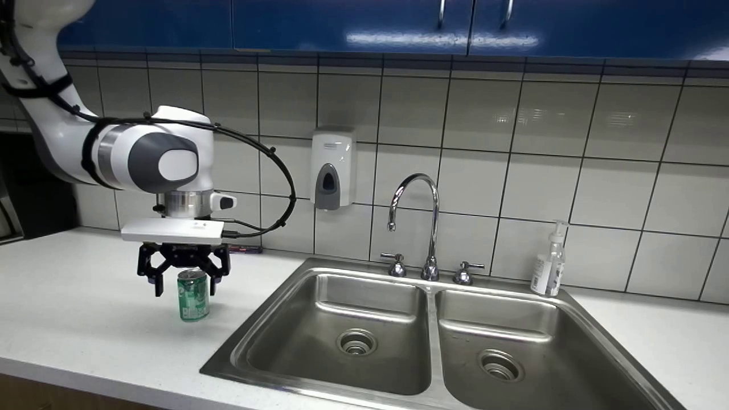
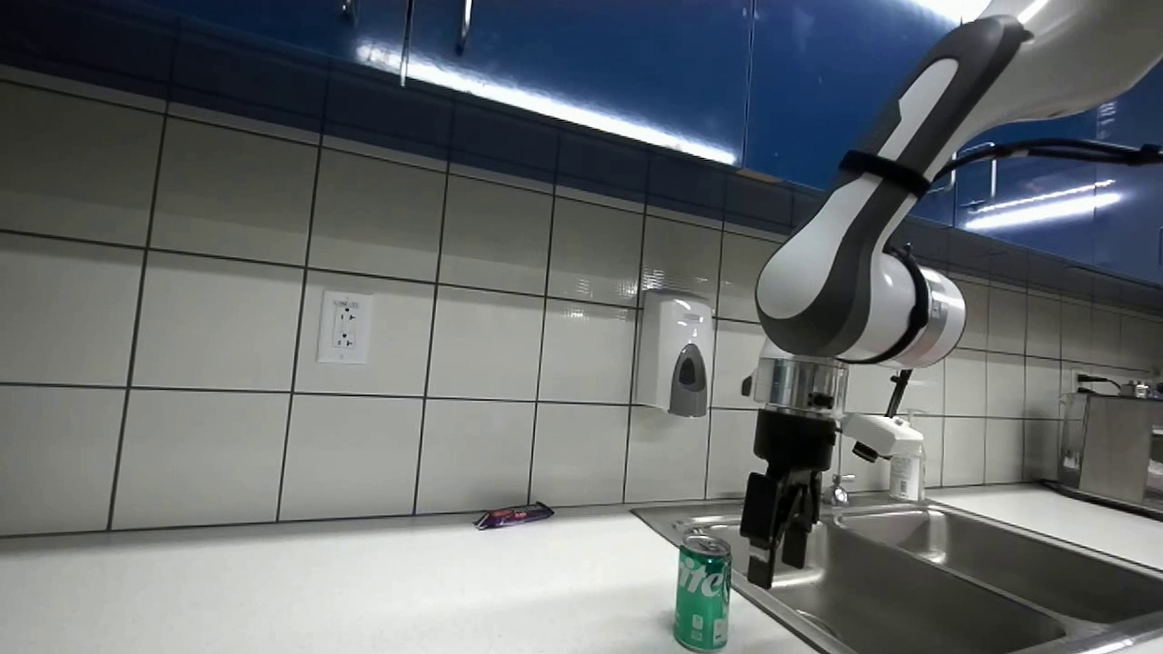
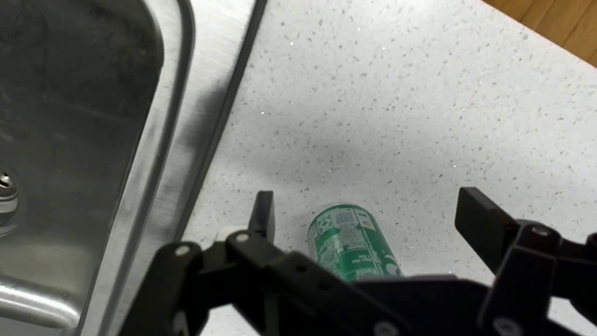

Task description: Put the green can in the left sink

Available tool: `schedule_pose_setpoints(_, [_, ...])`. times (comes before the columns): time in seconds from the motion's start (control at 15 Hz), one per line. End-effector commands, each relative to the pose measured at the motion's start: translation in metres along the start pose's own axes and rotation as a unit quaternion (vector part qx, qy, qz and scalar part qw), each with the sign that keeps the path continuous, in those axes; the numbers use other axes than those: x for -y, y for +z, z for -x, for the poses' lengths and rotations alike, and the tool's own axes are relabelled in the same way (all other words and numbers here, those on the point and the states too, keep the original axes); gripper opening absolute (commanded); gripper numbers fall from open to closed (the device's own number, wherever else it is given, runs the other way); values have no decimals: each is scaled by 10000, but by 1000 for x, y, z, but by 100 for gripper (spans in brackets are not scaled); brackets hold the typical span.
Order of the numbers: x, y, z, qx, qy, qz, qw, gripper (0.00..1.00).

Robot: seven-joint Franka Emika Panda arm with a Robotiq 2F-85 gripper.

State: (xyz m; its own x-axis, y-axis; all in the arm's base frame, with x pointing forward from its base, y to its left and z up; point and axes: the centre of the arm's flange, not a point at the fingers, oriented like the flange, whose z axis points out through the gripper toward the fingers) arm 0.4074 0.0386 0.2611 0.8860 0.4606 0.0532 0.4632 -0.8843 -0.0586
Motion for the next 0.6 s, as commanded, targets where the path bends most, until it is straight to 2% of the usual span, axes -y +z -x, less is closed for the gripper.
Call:
schedule_pose_setpoints(0.0, [-6, 16, -26, -51, -196, -31, 9998, 100])
schedule_pose_setpoints(0.53, [3, 35, -60, -79, -477, -25, 9988, 100])
